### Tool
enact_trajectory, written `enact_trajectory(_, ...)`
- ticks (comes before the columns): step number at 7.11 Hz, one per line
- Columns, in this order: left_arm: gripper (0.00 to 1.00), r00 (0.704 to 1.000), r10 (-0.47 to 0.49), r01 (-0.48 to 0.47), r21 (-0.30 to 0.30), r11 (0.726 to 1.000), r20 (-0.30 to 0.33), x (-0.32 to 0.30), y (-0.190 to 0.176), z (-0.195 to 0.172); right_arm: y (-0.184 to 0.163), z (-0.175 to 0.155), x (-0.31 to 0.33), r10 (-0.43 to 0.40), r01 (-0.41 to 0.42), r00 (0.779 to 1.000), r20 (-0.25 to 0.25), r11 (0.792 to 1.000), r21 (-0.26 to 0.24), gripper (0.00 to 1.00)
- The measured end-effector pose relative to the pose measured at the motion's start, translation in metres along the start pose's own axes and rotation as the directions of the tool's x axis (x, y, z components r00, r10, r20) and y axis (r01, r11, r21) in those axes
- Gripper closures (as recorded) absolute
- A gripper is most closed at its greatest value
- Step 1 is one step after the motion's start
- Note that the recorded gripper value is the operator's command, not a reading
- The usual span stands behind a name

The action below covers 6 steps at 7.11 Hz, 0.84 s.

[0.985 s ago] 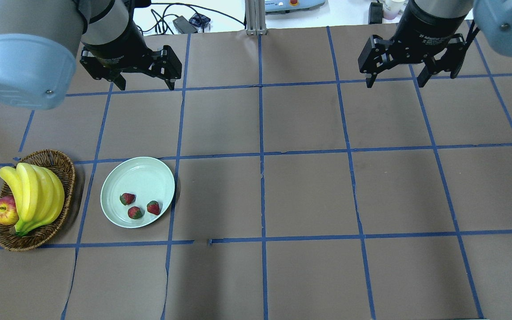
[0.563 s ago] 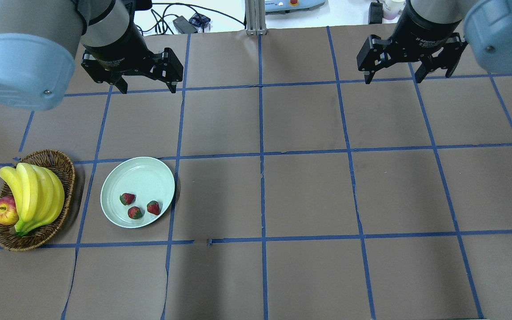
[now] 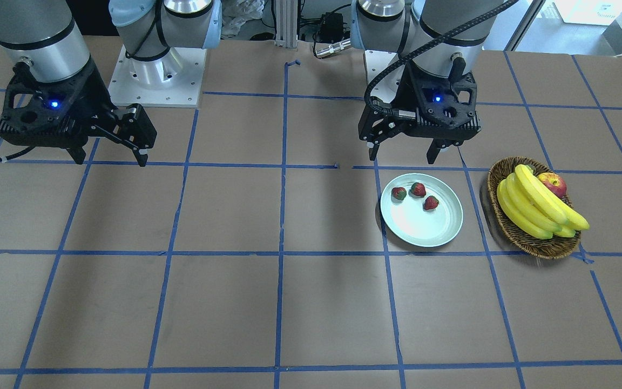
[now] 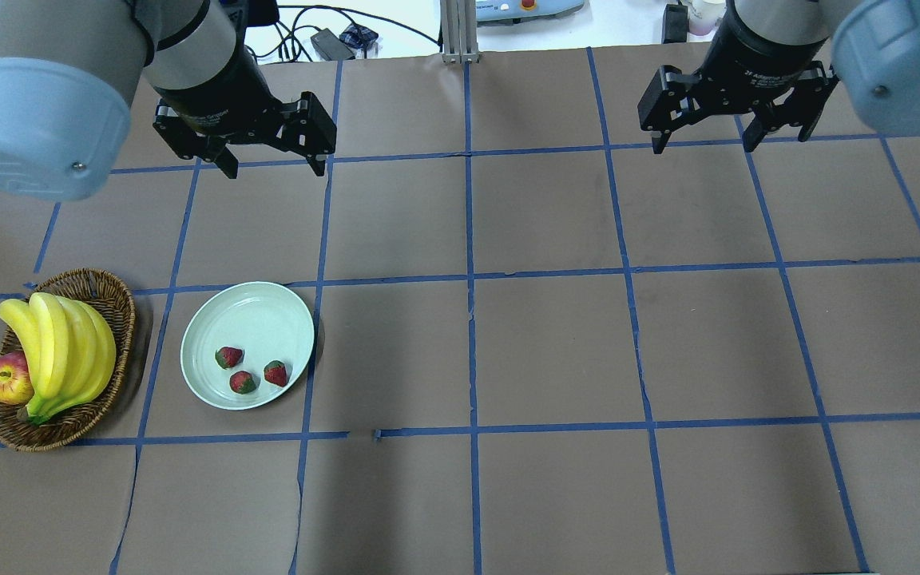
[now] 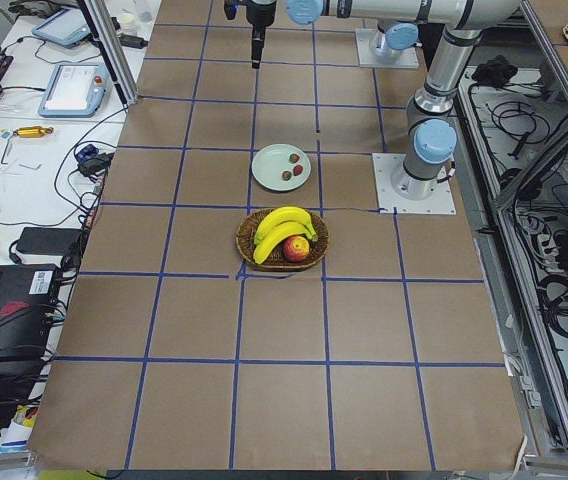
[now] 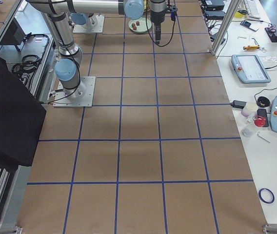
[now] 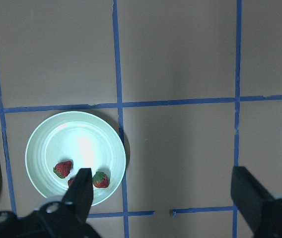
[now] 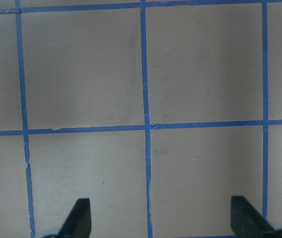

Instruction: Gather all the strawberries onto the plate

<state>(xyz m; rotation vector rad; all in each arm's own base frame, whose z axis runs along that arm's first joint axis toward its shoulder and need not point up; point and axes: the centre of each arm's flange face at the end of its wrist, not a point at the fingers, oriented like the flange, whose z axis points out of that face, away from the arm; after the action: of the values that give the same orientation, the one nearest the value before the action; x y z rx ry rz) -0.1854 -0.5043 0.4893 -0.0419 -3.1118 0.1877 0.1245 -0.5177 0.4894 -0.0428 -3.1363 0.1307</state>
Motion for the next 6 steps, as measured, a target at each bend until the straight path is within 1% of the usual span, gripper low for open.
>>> enact_trajectory(2,0.00,1.000,0.001,-0.001,0.005,1.000,0.010,-0.002,-0.001,0.000,0.005,-0.002,0.000,0.001,-0.001,1.000,-0.003,1.000,-0.018,0.00)
enact_trajectory(4,0.00,0.998,-0.004,0.004,0.007,1.000,0.062,-0.009,-0.002,0.001,0.006,-0.002,0.000,0.002,-0.002,1.000,-0.003,1.000,-0.022,0.00)
enact_trajectory(6,0.00,0.998,-0.006,0.005,0.007,1.000,0.069,-0.010,-0.003,0.002,0.006,-0.001,0.000,0.003,-0.003,1.000,-0.003,1.000,-0.022,0.00)
